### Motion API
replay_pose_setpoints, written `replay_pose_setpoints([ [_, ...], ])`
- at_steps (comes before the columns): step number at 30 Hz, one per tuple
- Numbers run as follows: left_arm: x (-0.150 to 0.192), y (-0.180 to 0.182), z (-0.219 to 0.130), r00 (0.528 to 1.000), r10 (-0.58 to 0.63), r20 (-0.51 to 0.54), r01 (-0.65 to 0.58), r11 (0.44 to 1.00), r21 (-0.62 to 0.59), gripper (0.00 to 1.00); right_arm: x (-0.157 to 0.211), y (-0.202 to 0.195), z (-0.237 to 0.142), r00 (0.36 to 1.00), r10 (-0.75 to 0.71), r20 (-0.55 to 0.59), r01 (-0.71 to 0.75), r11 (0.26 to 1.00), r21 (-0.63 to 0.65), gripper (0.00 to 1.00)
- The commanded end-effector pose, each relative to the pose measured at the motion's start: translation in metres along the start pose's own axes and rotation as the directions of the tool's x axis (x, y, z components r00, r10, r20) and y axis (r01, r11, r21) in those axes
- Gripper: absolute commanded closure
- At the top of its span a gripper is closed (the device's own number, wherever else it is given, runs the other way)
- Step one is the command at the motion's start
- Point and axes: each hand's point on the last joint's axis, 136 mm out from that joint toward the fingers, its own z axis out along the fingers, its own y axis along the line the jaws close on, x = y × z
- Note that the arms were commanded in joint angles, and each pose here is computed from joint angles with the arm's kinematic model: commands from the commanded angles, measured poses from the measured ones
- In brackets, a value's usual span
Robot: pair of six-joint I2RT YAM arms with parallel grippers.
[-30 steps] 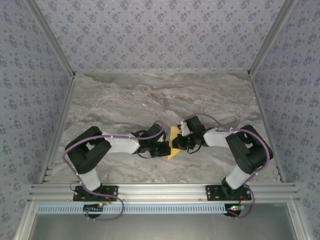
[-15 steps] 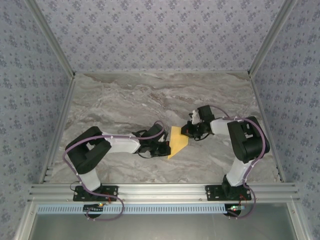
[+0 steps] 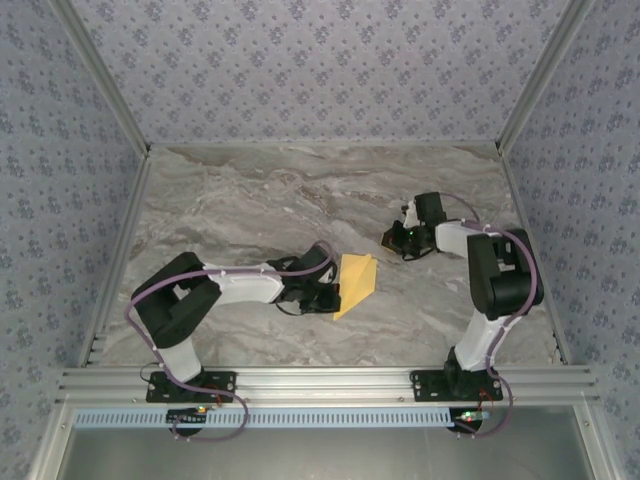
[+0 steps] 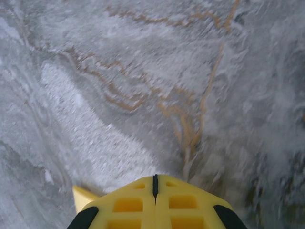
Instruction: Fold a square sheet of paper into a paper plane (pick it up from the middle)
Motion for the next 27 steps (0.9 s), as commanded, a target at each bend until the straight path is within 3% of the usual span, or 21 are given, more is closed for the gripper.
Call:
replay_pose_setpoints([
  [1,-0.003,-0.002,-0.007,0.999,0.053,-0.006,-0.053,0.998,-0.038,0.96,0.024,0.012,-0.021,0.999,-0.033,0.001,0.033,0.999,0.027,0.94],
  [6,-0.024,-0.026,-0.027,0.993,0.094,0.073,-0.095,0.995,0.006,0.79,0.058,0.018,-0.037,1.000,-0.025,0.014,0.024,0.998,0.055,0.70],
  [9,-0.035,-0.031,-0.039,0.988,0.098,0.124,-0.099,0.995,0.005,0.66,0.073,0.022,-0.050,0.999,-0.016,0.044,0.013,0.998,0.068,0.44],
  [11,-0.042,-0.029,-0.047,0.982,0.095,0.162,-0.095,0.995,-0.011,0.57,0.077,0.025,-0.059,0.997,-0.018,0.072,0.013,0.998,0.067,0.33],
  [19,-0.076,-0.007,-0.094,0.932,0.073,0.356,-0.035,0.993,-0.111,0.26,0.092,0.036,-0.069,0.994,0.010,0.106,-0.010,1.000,0.001,0.02],
  [26,-0.089,0.030,-0.120,0.893,0.064,0.446,0.023,0.982,-0.187,0.01,0.098,0.037,-0.059,0.993,0.072,0.096,-0.067,0.996,-0.057,0.00],
  [27,-0.090,0.036,-0.123,0.888,0.052,0.456,0.038,0.982,-0.187,0.01,0.097,0.036,-0.058,0.992,0.082,0.096,-0.077,0.995,-0.058,0.00],
])
